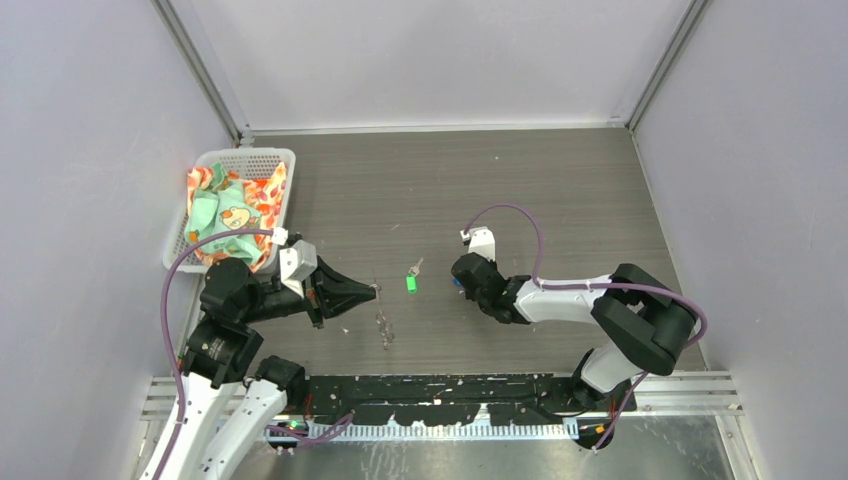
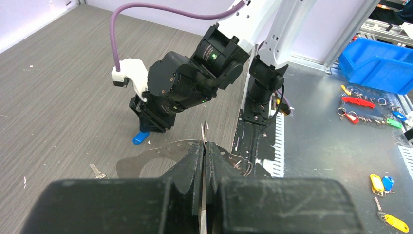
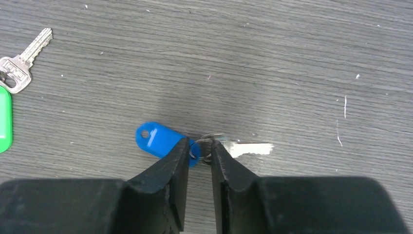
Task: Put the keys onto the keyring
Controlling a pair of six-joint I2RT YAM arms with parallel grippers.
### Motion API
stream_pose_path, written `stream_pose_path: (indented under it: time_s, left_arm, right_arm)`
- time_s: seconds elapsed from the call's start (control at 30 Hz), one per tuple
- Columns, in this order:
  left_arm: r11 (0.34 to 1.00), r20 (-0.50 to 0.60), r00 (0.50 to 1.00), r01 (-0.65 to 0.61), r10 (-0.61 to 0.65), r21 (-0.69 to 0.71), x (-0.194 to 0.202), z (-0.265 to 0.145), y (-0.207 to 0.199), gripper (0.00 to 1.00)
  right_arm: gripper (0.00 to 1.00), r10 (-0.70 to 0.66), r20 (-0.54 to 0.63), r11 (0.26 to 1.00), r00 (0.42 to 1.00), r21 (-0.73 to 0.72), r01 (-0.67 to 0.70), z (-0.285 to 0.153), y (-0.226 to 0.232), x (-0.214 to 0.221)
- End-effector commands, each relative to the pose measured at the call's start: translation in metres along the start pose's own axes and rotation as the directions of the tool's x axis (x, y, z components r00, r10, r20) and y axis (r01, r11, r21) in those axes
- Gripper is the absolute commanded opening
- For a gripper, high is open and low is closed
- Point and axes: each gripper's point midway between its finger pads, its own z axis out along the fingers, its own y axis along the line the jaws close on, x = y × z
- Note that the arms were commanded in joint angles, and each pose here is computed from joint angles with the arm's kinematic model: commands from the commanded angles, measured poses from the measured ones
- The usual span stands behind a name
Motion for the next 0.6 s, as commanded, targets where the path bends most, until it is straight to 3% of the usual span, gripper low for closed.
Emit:
stream_pose_path:
  time_s: [0.0,0.43,0.57]
  left_arm:
    - [1.000,0.028,0.999,-0.024,0.024,-0.003,-0.012,-0.001,-0.003,0.01]
    - [1.000,0.030,0.999,-0.019,0.019,0.000,-0.012,-0.002,-0.005,0.01]
    - [1.000,0.030,0.999,-0.019,0.019,0.000,-0.012,-0.002,-0.005,0.01]
  right_arm:
    - [0.26,0.046,0.047,0.999,0.998,-0.002,-0.046,-0.001,0.005,-0.015]
    - [0.02,0.070,0.079,0.997,0.994,-0.050,-0.066,-0.014,0.007,-0.027]
    - [0.01,0.077,0.090,0.994,0.993,-0.086,-0.069,-0.020,0.010,-0.032]
